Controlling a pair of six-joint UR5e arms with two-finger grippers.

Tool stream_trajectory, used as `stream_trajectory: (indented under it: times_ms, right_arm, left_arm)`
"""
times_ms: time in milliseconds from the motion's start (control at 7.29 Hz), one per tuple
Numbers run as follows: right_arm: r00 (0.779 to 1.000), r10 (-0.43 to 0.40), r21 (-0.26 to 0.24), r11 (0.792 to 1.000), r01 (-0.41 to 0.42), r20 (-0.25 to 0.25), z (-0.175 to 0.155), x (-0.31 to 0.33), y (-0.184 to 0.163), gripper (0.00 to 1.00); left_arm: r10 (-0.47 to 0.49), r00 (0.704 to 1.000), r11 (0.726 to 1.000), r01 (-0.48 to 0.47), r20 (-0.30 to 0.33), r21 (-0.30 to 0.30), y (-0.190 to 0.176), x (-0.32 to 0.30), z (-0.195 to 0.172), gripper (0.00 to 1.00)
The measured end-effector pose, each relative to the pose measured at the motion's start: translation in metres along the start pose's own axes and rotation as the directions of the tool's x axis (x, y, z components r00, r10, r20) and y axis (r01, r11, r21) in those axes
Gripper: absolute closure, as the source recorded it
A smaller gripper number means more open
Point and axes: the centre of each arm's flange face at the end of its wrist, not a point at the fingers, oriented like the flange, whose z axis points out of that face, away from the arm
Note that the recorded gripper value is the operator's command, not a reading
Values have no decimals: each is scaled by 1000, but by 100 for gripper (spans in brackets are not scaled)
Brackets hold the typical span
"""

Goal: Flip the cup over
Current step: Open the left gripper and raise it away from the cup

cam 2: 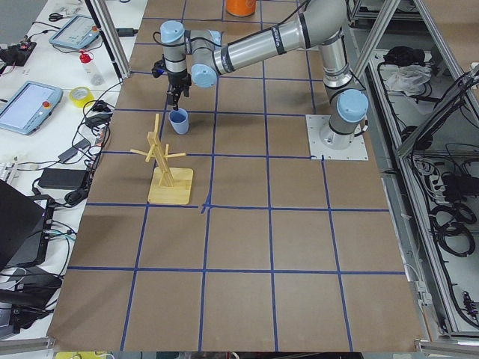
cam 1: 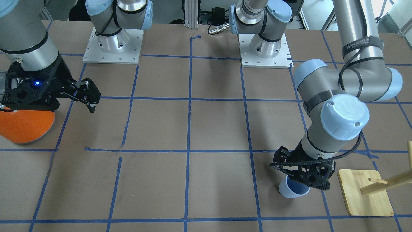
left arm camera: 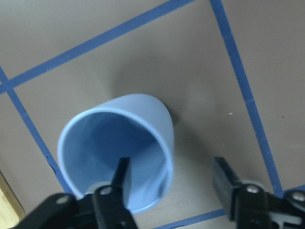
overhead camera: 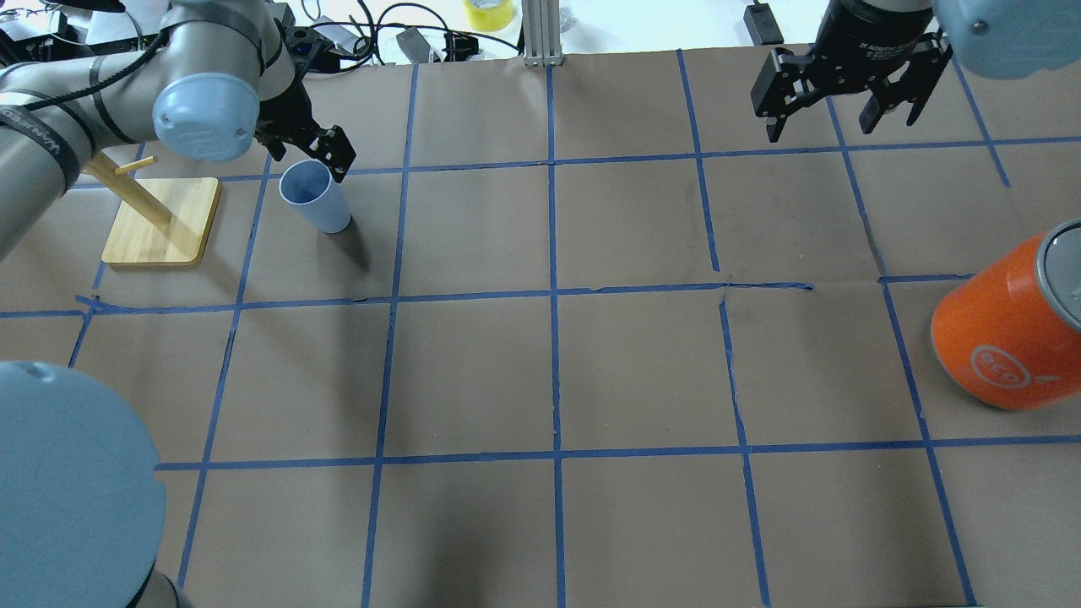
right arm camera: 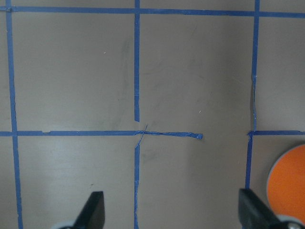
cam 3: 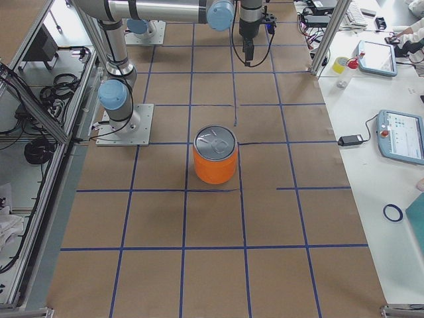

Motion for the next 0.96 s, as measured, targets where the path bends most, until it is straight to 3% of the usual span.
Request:
stream_trajectory:
  times_ms: [275,412,686,961]
  right_arm:
    - [1000,0,-1,1000,0,0,1,0,0,0]
    - [1000,0,-3,1000,0,0,2,0,-1,0]
    - [1000,0,-4,1000,0,0,2,0,-1,0]
    - [1000,0,-5,1000,0,0,3,0,-1,0]
  left_arm:
    - [-23,1000,999,23,1,23,34,15,-78,0]
    - [-83,996,996,84,-6,36,55,26,-112,0]
    - [-232,973,969,233,-23,83,95,52,-166,0]
    - [-354,934,931,357,-42,76,117,84,-192,0]
